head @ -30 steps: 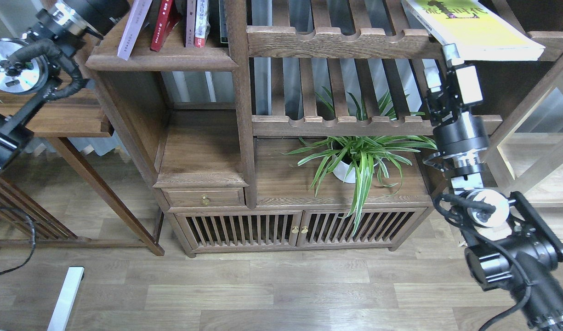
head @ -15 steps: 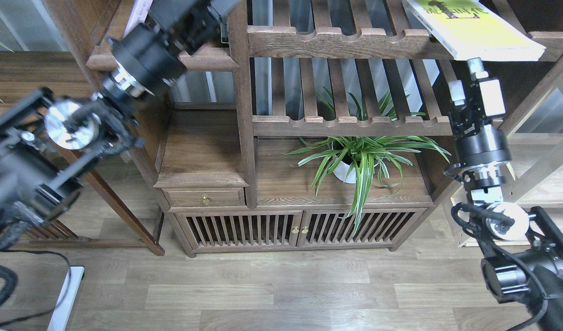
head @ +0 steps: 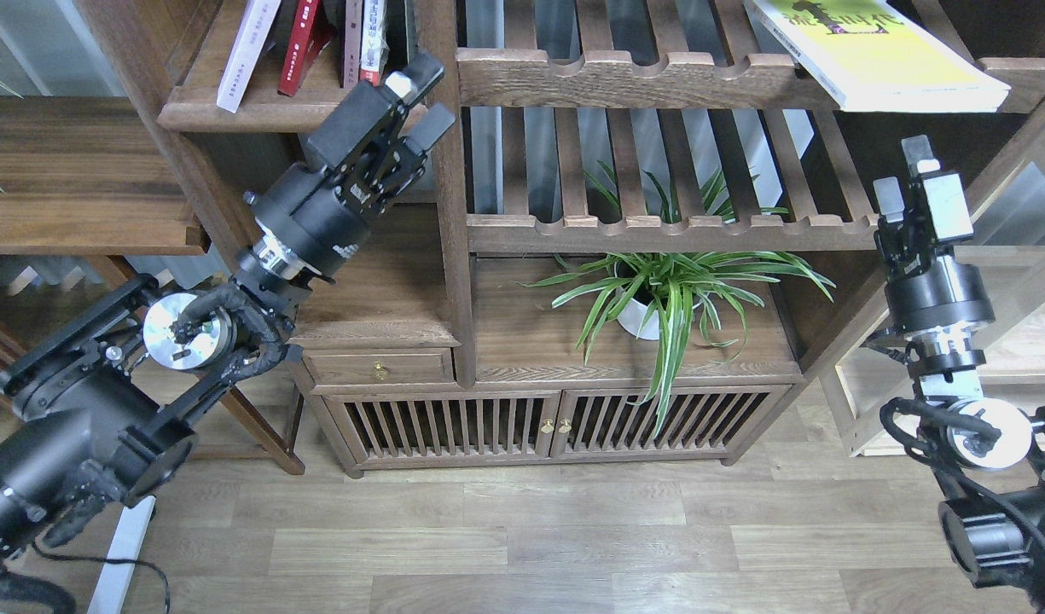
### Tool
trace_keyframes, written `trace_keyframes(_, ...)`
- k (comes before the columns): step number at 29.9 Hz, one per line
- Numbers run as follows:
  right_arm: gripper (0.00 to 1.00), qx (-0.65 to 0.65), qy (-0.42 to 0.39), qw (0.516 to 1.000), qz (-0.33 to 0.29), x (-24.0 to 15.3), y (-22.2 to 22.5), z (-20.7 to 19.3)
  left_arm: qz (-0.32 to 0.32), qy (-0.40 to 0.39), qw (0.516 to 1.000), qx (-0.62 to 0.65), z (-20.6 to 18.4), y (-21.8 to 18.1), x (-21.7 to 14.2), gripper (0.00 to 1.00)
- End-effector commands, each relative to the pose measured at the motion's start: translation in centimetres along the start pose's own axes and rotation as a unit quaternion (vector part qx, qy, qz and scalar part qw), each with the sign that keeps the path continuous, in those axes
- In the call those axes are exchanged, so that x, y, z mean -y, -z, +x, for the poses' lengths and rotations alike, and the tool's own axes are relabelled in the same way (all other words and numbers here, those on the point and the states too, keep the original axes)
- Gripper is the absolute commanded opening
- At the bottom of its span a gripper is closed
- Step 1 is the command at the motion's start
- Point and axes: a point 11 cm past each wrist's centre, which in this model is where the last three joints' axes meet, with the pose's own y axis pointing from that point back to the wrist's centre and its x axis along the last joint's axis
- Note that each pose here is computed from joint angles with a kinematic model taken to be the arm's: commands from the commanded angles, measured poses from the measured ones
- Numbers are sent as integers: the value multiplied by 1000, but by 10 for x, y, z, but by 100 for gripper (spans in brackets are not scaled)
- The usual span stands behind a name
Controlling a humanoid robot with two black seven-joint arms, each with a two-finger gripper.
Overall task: Organize books on shelf
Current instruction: 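Reach the right gripper up to the yellow-green book on the top shelf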
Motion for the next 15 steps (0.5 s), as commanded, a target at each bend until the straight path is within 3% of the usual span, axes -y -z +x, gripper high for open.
trace_keyframes(1,95,-1,7,1000,7,5,4,-4,8,-11,1000,-4,8,9,-6,97)
trace_keyframes(15,94,-16,60,998,21,42,24,-37,27,9,999,-16,5,41,10,98)
